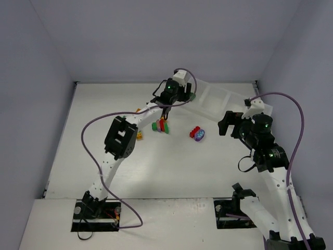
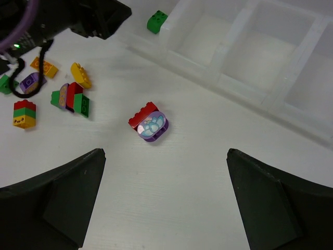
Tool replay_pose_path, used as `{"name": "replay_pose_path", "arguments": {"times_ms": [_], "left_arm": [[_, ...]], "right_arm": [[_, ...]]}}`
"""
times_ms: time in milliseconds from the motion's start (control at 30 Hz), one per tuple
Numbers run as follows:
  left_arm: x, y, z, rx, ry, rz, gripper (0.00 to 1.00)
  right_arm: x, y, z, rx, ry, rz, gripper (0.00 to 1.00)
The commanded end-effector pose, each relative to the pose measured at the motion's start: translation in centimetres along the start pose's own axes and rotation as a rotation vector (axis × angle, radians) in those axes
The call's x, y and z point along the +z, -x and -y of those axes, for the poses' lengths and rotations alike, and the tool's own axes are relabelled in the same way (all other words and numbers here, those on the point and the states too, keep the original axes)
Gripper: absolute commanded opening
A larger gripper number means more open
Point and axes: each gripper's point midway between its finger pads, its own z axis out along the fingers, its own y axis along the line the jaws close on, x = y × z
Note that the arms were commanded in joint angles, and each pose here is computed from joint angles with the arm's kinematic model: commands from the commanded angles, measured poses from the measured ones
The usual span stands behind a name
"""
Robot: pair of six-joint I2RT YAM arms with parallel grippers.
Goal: Sort the legos into containers by color
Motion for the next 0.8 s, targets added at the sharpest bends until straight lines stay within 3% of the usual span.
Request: {"name": "replay_pose_path", "arguments": {"times_ms": [0,100,133,167,400,567,767], "left_arm": [[-8.1,15.9,-2.3,-0.04,0.077,0.259,0.65],[-12.0,14.1,-6.8,-0.057,0.154,0.159,0.65],[-12.8,11.6,-8.3,-0.06,0.186,0.089,0.65],[-14.8,12.6,-9.2,-0.047,0.208,0.088,0.65],[-23.3,3.3,-19.4,-0.017,0.365,-0.254,0.65],[-25.9,-2.9,-23.1,-0.059,0.393,-0.463,0.65],[-26.6,-6.5,-25.3,-0.107,0.401,-0.561,0.65]], "right_arm": [[-0.4,1.5,-1.0,-0.017,0.044,0.049,1.0],[-0.6,1.4,-0.8,-0.026,0.039,0.048,1.0],[-0.6,1.3,-0.9,-0.028,0.04,0.047,1.0],[-0.8,1.4,-0.9,-0.027,0.04,0.053,1.0],[-0.9,1.4,-0.9,-0.032,0.043,0.057,1.0],[-0.8,1.2,-1.0,-0.034,0.047,0.047,1.0],[-0.8,1.2,-0.9,-0.031,0.042,0.051,1.0]]}}
